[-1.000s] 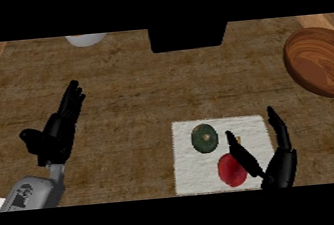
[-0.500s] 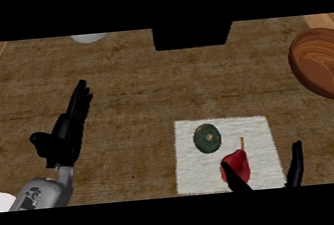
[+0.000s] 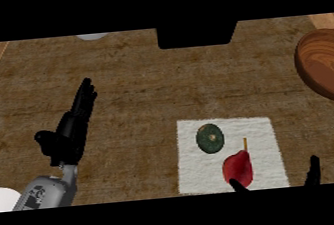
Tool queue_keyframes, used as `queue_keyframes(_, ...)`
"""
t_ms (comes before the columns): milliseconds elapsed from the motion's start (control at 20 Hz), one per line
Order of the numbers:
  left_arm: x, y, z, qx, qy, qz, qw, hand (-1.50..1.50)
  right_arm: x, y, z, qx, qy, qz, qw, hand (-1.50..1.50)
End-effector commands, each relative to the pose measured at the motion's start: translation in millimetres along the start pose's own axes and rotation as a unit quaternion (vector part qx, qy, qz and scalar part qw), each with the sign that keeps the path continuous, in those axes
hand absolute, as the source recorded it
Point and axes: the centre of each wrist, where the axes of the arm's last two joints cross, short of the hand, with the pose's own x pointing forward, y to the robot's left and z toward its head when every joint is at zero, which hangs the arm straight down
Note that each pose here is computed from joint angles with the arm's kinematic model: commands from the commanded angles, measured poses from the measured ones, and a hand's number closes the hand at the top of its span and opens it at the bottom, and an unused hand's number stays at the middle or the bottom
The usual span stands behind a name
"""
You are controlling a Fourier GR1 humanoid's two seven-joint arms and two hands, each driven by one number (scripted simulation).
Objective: Pick the pear from the placemat and place it in the bowl
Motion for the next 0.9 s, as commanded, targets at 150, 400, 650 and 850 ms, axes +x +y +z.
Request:
queue_keyframes(150,0,2,-4,-0.007,0.007,0.005,0.9999,0.00,29,-4,-8,0.059,0.101,0.091,0.989,-1.50)
queue_keyframes(400,8,9,-6,0.000,0.008,-0.005,1.0000,0.00,71,3,1,0.055,0.105,0.085,0.989,-1.50)
queue_keyframes(650,-1,2,6,-0.003,0.003,0.001,1.0000,0.00,73,12,11,0.078,0.090,0.074,0.990,-1.50)
queue_keyframes(850,10,-13,-3,-0.007,0.006,-0.004,1.0000,0.00,63,11,19,0.079,0.072,0.034,0.994,-1.50)
